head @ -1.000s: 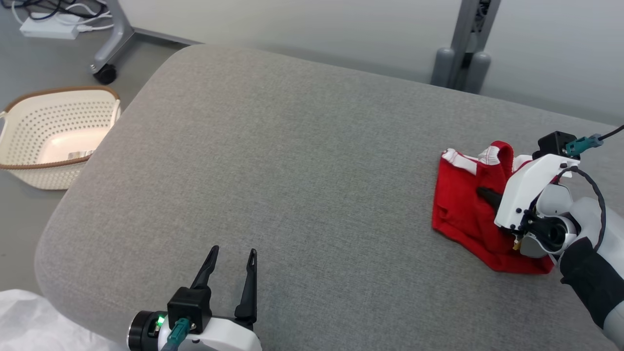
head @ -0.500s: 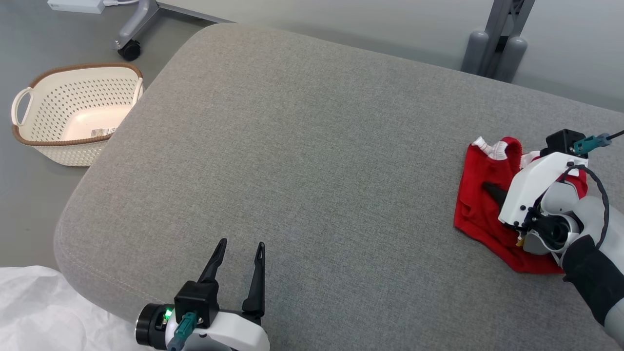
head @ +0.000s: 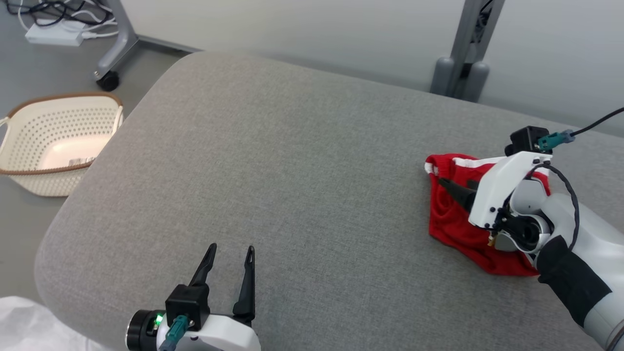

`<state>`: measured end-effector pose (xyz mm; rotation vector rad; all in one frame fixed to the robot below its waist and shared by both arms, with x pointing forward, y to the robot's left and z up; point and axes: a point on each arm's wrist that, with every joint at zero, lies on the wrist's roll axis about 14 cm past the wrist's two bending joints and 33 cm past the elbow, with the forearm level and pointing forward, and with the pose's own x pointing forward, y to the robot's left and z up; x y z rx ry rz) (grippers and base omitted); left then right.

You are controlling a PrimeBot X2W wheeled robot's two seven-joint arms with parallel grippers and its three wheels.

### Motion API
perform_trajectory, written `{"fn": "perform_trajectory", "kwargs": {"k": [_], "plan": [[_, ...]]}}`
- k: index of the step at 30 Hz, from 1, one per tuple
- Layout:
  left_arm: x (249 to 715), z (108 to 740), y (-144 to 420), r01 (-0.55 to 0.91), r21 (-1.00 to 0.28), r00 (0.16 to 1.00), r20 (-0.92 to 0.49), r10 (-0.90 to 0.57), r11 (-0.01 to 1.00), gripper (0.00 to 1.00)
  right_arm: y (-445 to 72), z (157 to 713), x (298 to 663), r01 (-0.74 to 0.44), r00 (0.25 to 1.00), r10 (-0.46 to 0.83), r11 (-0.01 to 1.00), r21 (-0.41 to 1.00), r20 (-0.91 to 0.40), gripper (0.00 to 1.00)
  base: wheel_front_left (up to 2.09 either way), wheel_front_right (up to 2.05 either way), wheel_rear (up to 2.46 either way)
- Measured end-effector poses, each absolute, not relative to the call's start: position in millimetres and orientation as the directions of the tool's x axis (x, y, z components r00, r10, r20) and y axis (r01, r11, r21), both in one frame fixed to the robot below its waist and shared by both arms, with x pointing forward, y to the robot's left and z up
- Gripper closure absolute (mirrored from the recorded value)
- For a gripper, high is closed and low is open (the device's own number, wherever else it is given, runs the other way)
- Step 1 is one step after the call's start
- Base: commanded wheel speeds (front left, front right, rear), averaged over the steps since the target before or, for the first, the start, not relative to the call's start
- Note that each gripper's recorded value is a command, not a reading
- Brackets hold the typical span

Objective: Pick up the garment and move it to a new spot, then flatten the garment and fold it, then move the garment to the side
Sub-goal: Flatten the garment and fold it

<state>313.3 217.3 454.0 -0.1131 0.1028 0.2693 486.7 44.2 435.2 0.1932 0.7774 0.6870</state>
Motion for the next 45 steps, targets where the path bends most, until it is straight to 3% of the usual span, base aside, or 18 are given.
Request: {"fn": "perform_trajectory", "kwargs": {"k": [8, 13, 18, 20, 27, 35, 45], "plan": [[315.6, 465.4, 209.1, -0.221, -0.105, 0.974, -0.067, 0.215, 0.97, 0.0, 44.0, 510.9, 488.1, -0.579, 0.608, 0.686, 0.727, 0.368, -0.399, 0.0, 0.0, 0.0, 0.0], [323.8, 475.8, 199.2, -0.175, -0.11, 0.985, -0.03, 0.173, 0.978, 0.0, -1.2, 557.9, 508.1, -0.598, 0.749, 0.624, 0.781, 0.178, -0.224, 0.0, 0.0, 0.0, 0.0], [333.8, 489.5, 188.2, -0.129, -0.119, 0.991, 0.015, 0.132, 0.984, 0.0, -52.5, 584.9, 513.0, -0.524, 0.847, 0.531, 0.843, 0.119, -0.037, 0.0, 0.0, 0.0, 0.0], [337.5, 494.3, 184.3, -0.114, -0.12, 0.992, 0.03, 0.119, 0.986, 0.0, -78.3, 580.1, 510.6, -0.48, 0.875, 0.484, 0.872, 0.092, -0.02, 0.0, 0.0, 0.0, 0.0], [350.1, 504.6, 176.0, -0.088, -0.125, 0.994, 0.06, 0.096, 0.988, 0.0, -145.4, 597.2, 501.6, -0.339, 0.94, 0.324, 0.926, 0.167, 0.112, 0.0, 0.0, 0.0, 0.0], [360.5, 505.0, 164.6, -0.053, -0.128, 0.996, 0.06, 0.061, 0.99, 0.0, -166.7, 536.8, 440.3, -0.229, 0.972, 0.213, 0.952, 0.204, 0.095, 0.0, 0.0, 0.0, 0.0], [359.5, 495.8, 164.7, -0.053, -0.142, 0.998, 0.032, 0.058, 0.988, 0.0, -161.6, 518.5, 423.1, -0.2, 0.979, 0.188, 0.958, 0.206, 0.074, 0.0, 0.0, 0.0, 0.0]]}}
